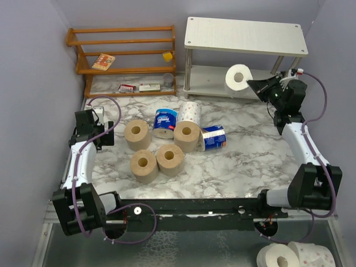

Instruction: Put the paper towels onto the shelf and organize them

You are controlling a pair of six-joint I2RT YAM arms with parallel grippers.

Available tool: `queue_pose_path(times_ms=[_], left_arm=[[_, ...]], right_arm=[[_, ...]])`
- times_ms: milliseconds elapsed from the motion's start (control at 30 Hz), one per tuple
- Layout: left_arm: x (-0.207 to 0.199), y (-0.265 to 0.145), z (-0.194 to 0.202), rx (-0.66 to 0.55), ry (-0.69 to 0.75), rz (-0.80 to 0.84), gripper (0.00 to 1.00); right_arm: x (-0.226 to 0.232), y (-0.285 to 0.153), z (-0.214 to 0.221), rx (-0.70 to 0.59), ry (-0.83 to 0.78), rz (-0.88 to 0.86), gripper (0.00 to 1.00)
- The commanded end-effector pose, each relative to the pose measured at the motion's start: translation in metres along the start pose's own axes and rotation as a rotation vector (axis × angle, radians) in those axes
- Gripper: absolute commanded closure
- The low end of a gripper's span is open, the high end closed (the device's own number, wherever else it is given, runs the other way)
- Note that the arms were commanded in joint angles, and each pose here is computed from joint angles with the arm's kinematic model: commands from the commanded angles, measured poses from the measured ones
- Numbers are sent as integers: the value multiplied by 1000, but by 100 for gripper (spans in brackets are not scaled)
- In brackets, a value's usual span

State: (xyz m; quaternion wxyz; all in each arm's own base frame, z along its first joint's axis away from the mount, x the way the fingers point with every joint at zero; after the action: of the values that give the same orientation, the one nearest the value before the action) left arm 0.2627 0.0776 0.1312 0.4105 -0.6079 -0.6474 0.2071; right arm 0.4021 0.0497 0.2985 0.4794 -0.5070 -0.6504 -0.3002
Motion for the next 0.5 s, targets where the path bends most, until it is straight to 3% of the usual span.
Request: queue_pose_path(times_ms=[0,167,467], left_arm=[[8,-5,-5,-10,-6,-38,1],[10,-1,-1,20,-5,-45,1],[11,-1,-1,25,-8,-49,1]], right_arm=[[24,35,-33,-4,-73,-64,99],[-4,74,-51,199,137,-77,99],[-26,82,-45,122,275,-143,99]])
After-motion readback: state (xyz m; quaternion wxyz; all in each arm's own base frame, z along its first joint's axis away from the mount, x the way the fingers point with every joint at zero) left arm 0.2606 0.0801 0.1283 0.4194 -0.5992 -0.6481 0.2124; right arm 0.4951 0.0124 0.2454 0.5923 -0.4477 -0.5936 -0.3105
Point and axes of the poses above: each gripper's point midway between its finger pads, its own y axis out along the fingers, its own x axis along the line the jaws close on, z = x × y, the point moved 3 cm from there along -y, back along the fingers, and after that the axes turned 14 degrees about y, right-handed, at the moved point
